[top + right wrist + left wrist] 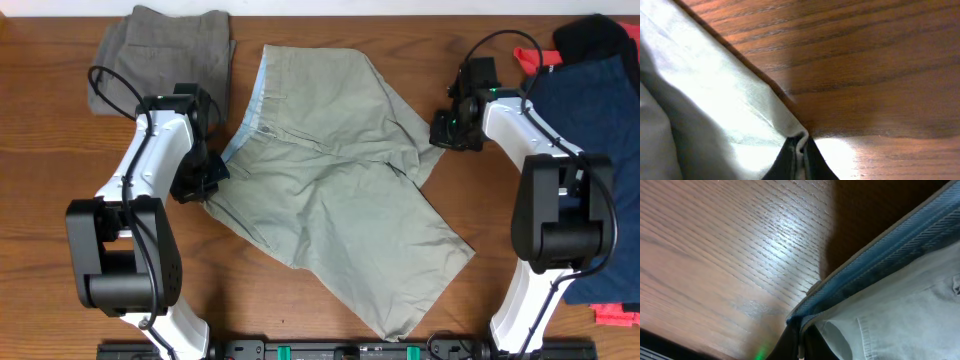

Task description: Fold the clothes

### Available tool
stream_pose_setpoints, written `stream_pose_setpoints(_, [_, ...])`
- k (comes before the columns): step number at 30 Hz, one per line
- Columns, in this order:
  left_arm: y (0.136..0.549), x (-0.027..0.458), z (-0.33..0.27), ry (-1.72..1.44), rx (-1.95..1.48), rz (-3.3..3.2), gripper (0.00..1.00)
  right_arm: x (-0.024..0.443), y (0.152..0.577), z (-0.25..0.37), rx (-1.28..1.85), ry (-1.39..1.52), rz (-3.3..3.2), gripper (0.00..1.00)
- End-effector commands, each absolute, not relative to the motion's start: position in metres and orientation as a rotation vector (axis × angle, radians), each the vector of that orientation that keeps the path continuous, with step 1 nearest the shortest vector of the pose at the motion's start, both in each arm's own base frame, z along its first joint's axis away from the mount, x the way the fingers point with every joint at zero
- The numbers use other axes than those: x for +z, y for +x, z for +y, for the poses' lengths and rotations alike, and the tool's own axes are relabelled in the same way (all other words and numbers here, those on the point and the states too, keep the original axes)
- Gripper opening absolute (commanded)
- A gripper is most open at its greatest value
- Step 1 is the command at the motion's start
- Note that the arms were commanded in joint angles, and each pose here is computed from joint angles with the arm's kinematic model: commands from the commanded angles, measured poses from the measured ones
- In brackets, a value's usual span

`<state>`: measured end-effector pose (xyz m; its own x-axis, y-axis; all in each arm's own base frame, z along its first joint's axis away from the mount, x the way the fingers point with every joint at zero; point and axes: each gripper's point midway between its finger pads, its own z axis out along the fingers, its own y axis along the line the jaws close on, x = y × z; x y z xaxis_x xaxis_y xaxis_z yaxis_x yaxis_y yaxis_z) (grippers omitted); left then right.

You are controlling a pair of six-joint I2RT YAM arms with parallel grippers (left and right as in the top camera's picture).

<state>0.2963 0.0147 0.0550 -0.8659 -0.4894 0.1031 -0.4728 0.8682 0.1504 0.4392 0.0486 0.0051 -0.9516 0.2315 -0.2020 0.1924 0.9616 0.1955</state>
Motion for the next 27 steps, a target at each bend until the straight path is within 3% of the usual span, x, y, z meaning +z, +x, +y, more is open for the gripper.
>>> stream_pose_setpoints(1, [0.294, 0.058, 0.019, 0.75, -0.207, -2.907, 0.06, 0.005, 0.447, 0.052, 0.244, 0.329, 2.874, 0.01])
stream_pose_setpoints(7, [0.294, 0.058, 0.019, 0.75, -0.207, -2.907, 0.06, 0.03, 0.472, 0.014, 0.065, 0.38, 2.789, 0.01])
stream_pose_setpoints(17, [0.294, 0.058, 0.019, 0.749, -0.208, -2.906, 0.06, 0.161, 0.535, -0.094, -0.054, 0.527, 2.486, 0.01])
stream_pose_setpoints(18, [0.294, 0.058, 0.019, 0.749, -0.207, -2.906, 0.06, 0.172, 0.537, -0.101, -0.049, 0.539, 2.463, 0.08])
stream_pose_setpoints(23, [0.294, 0.058, 0.019, 0.75, -0.207, -2.907, 0.06, 0.186, 0.538, -0.111, -0.042, 0.53, 2.443, 0.93])
stream_pose_setpoints(24, [0.294, 0.058, 0.019, 0.75, -0.207, -2.907, 0.06, 0.185, 0.537, -0.111, -0.045, 0.522, 2.451, 0.99])
stream_pose_setpoints(27, [0.294, 0.058, 0.019, 0.75, -0.207, -2.907, 0.06, 0.181, 0.531, -0.108, -0.049, 0.515, 2.482, 0.99])
